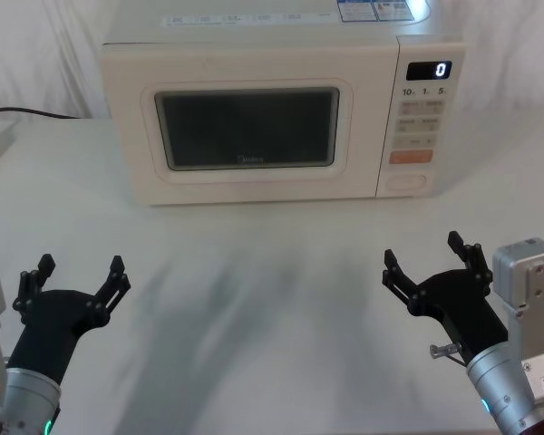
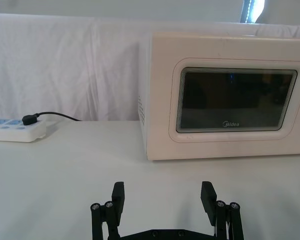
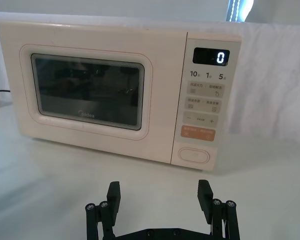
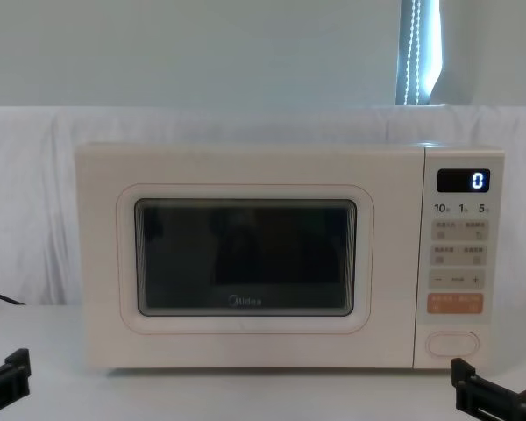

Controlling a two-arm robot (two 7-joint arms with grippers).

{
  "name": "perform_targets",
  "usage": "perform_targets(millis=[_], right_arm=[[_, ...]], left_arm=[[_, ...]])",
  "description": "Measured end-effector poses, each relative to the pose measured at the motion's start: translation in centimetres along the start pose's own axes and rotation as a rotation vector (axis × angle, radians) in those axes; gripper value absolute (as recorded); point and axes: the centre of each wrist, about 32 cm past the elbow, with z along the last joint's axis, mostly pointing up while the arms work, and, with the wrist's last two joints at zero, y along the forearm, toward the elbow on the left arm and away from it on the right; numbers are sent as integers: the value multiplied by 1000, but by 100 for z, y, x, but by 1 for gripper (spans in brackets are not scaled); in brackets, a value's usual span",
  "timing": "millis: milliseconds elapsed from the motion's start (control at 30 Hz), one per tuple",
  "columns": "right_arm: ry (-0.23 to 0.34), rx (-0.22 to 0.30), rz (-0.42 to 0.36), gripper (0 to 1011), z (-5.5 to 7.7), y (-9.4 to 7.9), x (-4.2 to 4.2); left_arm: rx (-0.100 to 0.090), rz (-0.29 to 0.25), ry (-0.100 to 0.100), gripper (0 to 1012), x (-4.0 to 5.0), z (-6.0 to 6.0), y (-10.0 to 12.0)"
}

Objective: Press the button to open the microwave door with one hand; close the microwave door with the other hand.

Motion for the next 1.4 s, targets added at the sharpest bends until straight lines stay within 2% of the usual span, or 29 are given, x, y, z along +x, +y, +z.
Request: perform_targets(millis=[1400], right_arm=[[0,0,0,1002,0,0,0]], left_arm=[[0,0,0,1001,0,0,0]])
